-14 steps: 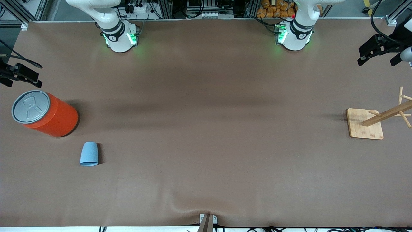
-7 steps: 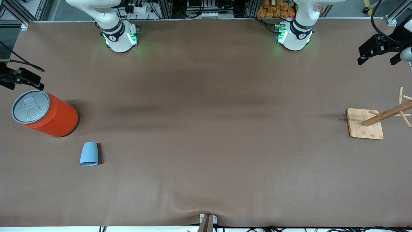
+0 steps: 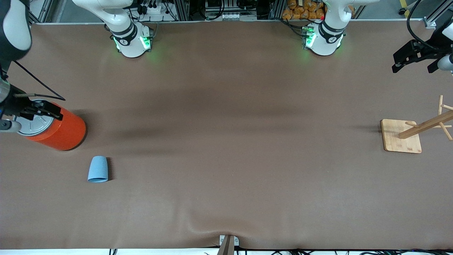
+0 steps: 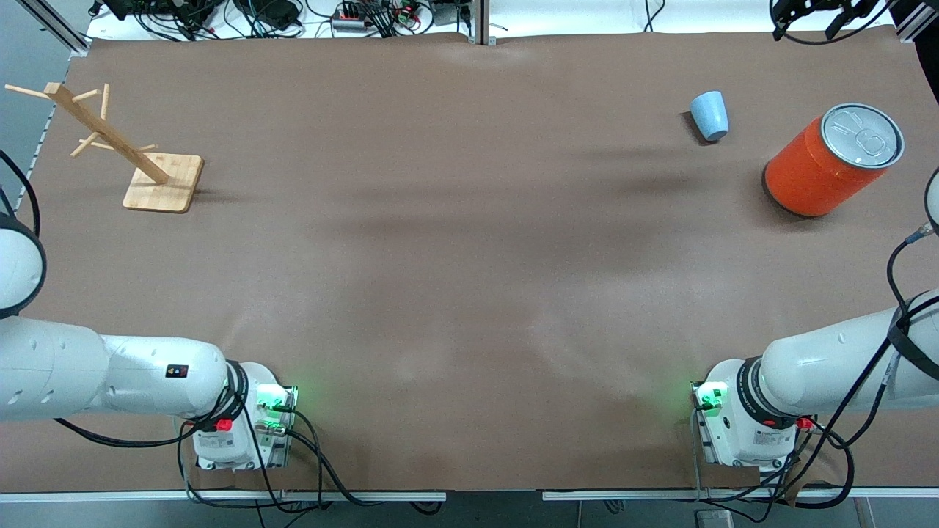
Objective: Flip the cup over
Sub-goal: 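Reach the right gripper down toward the blue cup beside the red can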
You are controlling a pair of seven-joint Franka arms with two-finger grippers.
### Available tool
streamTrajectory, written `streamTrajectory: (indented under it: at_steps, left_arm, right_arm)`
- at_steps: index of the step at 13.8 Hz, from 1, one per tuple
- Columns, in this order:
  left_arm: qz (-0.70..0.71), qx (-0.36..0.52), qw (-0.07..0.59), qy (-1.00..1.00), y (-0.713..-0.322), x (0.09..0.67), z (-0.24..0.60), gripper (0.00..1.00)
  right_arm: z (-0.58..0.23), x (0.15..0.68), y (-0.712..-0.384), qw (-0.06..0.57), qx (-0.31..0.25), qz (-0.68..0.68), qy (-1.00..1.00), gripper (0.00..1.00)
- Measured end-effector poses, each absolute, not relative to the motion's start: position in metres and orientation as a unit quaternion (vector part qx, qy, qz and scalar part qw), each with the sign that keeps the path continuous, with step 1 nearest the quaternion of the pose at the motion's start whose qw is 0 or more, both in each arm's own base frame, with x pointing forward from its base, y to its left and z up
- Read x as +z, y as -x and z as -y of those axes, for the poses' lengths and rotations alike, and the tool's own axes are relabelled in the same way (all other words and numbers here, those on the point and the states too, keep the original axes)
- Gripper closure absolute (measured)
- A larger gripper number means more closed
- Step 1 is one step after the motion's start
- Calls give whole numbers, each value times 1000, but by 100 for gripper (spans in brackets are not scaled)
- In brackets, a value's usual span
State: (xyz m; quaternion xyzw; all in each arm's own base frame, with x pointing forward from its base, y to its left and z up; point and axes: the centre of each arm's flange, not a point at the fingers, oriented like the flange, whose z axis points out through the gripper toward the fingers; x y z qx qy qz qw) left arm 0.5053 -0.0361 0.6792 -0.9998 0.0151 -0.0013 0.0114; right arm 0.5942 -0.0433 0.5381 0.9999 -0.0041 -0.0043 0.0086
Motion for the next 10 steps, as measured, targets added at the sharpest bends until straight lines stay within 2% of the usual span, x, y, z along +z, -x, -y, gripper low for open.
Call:
streamTrajectory:
  at_steps: [3,10]
  left_arm:
    - [-15,-1,11,1000,-505,679,36,0]
    - [-11,6,12,1000,-504,679,32,0]
  right_arm:
    - [46,491,-617,12,-2,-24,-1000,0]
    - [52,323,-664,16,-31,-112,-993,0]
